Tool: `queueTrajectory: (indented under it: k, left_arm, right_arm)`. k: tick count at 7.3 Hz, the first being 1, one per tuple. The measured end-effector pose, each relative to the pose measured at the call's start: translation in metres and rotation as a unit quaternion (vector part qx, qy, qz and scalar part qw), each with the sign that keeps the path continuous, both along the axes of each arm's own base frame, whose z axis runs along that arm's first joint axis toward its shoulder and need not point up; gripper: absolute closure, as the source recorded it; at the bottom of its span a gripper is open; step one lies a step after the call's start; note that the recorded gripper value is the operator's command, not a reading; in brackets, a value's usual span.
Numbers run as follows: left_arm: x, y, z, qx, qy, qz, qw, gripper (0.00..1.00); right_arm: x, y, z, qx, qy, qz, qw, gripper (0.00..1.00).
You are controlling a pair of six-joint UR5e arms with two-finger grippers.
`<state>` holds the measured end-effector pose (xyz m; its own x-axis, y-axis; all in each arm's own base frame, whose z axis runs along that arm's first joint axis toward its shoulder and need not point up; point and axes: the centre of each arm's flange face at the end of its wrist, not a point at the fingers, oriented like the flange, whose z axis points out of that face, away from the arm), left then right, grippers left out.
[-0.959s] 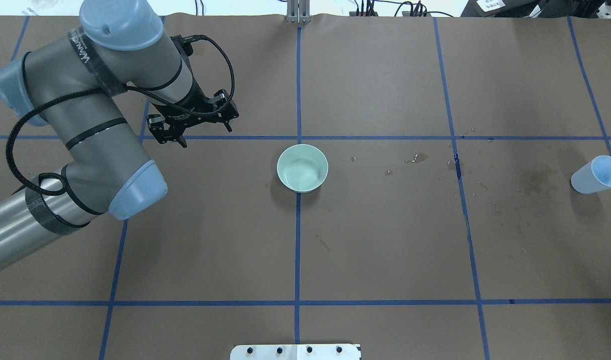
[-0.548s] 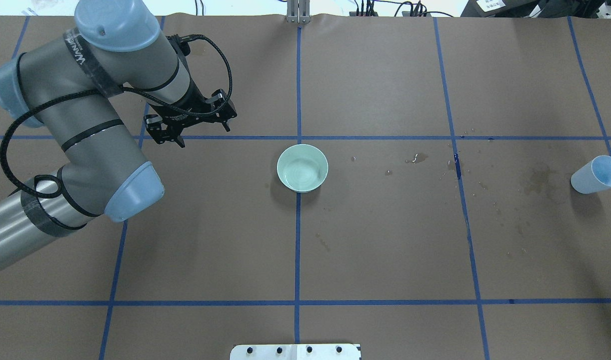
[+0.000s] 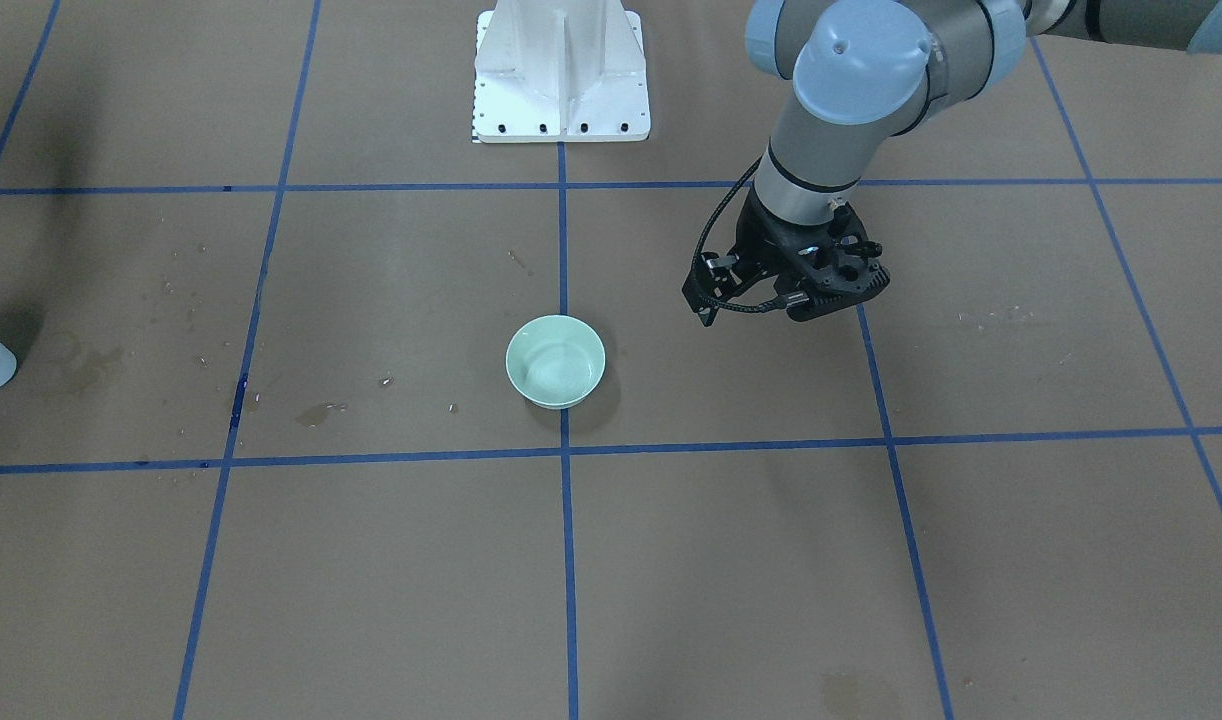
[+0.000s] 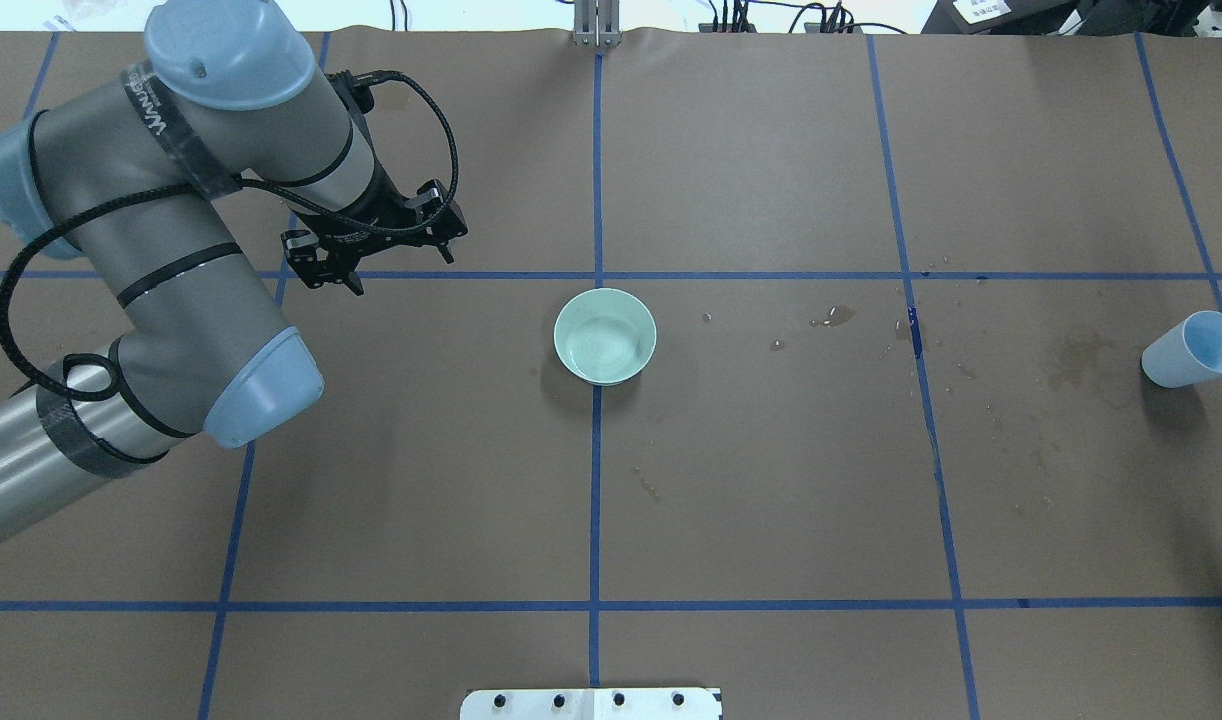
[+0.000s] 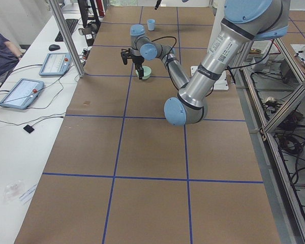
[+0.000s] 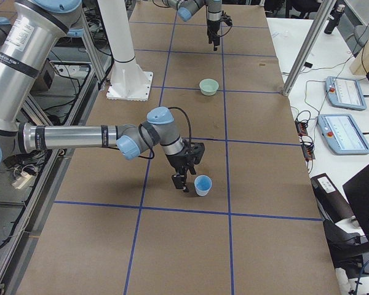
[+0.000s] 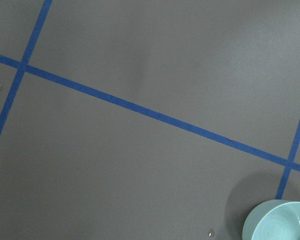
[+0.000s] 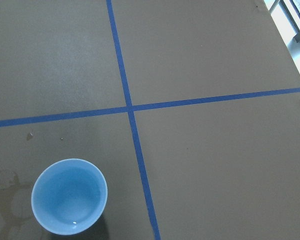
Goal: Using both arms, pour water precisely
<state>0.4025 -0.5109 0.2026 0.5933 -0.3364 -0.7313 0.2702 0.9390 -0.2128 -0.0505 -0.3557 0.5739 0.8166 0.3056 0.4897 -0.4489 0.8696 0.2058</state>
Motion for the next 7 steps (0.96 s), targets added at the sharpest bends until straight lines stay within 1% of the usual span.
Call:
queueTrajectory:
  k: [2, 4, 7]
  left_arm:
    - [0.0, 0.0, 0.0, 0.0, 0.0, 0.0, 1.0, 0.0]
    - [0.0, 0.0, 0.0, 0.001, 0.0, -0.001, 1.0, 0.0]
    - [-0.002, 0.001, 0.004, 0.002, -0.004, -0.001, 1.0, 0.0]
  right_arm:
    - [-0.038, 0.002, -0.016, 0.018, 0.005, 0.04, 0.999, 0.01]
    - [-0.083, 0.016, -0.017, 0.044, 0.03, 0.068, 0.9962, 0.01]
    - [-0.127, 0.035, -0.004, 0.086, 0.059, 0.099, 0.9896, 0.01]
